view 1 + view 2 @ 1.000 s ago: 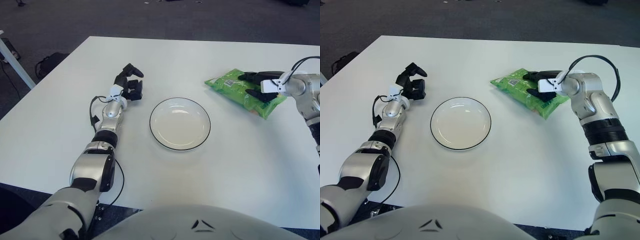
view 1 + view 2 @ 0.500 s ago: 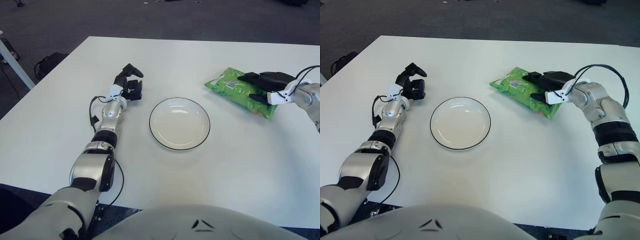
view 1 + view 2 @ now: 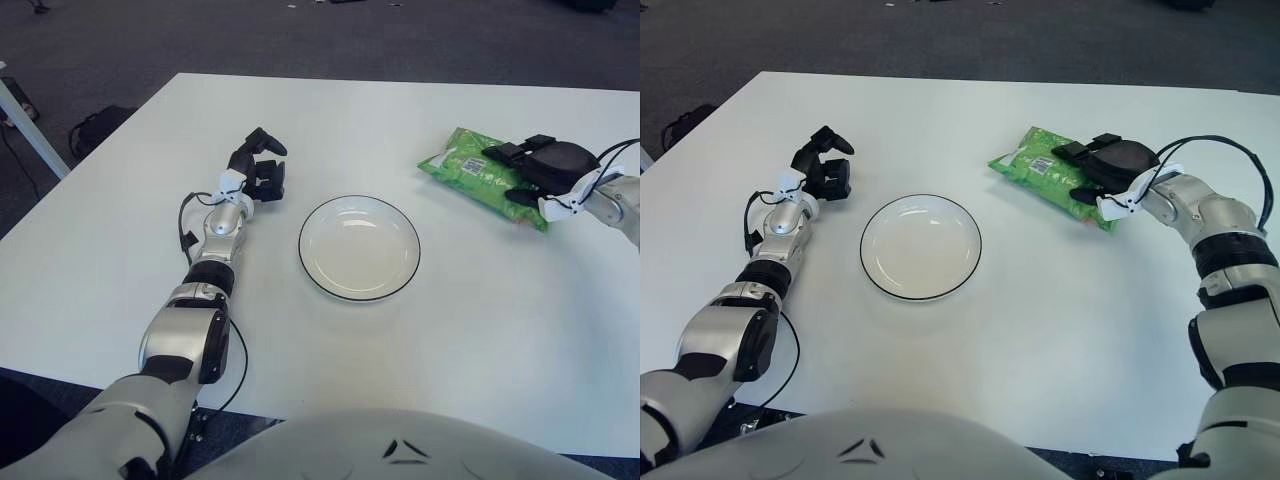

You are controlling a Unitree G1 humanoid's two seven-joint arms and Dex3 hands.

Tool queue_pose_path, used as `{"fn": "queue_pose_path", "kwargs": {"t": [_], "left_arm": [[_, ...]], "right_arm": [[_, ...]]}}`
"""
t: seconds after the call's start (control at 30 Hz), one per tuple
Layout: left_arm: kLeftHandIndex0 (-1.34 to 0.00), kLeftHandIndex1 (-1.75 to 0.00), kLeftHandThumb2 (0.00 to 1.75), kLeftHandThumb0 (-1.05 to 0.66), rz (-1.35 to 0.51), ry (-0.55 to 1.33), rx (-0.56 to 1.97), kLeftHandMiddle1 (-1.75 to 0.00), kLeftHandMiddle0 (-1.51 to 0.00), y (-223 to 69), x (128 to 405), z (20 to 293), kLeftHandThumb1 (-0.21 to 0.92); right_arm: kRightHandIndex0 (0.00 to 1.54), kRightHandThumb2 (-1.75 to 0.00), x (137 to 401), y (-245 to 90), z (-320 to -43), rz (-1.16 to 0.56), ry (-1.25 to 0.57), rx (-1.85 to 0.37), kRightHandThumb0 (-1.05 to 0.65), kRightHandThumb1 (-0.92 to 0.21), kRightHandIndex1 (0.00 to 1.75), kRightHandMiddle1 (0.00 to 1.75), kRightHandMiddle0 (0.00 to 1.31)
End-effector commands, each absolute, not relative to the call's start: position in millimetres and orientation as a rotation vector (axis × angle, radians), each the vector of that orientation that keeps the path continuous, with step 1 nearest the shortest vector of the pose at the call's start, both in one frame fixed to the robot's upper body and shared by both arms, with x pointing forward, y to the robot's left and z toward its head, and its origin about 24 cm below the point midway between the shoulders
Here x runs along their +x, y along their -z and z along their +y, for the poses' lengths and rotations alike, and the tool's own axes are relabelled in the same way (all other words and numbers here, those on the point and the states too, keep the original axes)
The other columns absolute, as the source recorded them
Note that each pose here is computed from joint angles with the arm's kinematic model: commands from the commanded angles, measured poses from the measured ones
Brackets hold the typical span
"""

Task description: Put the snack into the plate.

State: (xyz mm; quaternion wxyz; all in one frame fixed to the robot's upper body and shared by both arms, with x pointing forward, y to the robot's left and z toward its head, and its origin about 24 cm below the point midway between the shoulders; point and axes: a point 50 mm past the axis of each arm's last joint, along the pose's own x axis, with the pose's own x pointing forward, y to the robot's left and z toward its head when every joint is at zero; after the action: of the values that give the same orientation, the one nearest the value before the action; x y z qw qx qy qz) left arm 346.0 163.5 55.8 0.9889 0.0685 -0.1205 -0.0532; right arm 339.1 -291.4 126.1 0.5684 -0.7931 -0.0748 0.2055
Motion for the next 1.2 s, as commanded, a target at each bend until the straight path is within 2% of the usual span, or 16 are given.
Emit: {"fn": "queue_pose_path", "kwargs": {"t": [0.0, 0.27, 0.43, 0.8, 1.17], "left_arm": [[-0.50, -1.75, 1.14, -0.43, -0.065, 0.105, 0.127, -1.75, -1.23, -7, 319, 166, 0.46], [-0.50, -1.75, 1.14, -0.43, -0.058, 0.108, 0.128, -1.75, -1.22, -6, 319, 166, 0.46], [-0.50, -1.75, 1.13, -0.43, -0.056, 0.108, 0.128, -1.75, -1.22, -6, 319, 166, 0.46], [-0.50, -1.75, 1.13, -0.43, -0.051, 0.116, 0.145, -1.75, -1.20, -6, 320, 165, 0.46], [-0.51, -1.75, 1.16, -0.44, -0.055, 0.130, 0.144, -1.75, -1.22, -6, 320, 164, 0.44]], "right_arm": [[0.07, -1.17, 335, -116, -298, -0.132, -0.527, -1.907, -0.86, -0.92, 0.29, 0.69, 0.00], [0.02, -1.17, 335, -119, -298, -0.198, -0.485, -1.906, -0.84, -0.92, 0.25, 0.57, 0.00], [0.00, -1.15, 335, -121, -298, -0.285, -0.411, -1.900, -0.81, -0.92, 0.17, 0.49, 0.00], [0.00, -1.13, 333, -150, -306, -0.436, -0.222, -1.771, -0.79, -0.92, 0.04, 0.31, 0.00], [0.00, -1.02, 326, -173, -299, -0.596, -0.122, -1.658, -0.87, -0.92, 0.00, 0.13, 0.00]]}}
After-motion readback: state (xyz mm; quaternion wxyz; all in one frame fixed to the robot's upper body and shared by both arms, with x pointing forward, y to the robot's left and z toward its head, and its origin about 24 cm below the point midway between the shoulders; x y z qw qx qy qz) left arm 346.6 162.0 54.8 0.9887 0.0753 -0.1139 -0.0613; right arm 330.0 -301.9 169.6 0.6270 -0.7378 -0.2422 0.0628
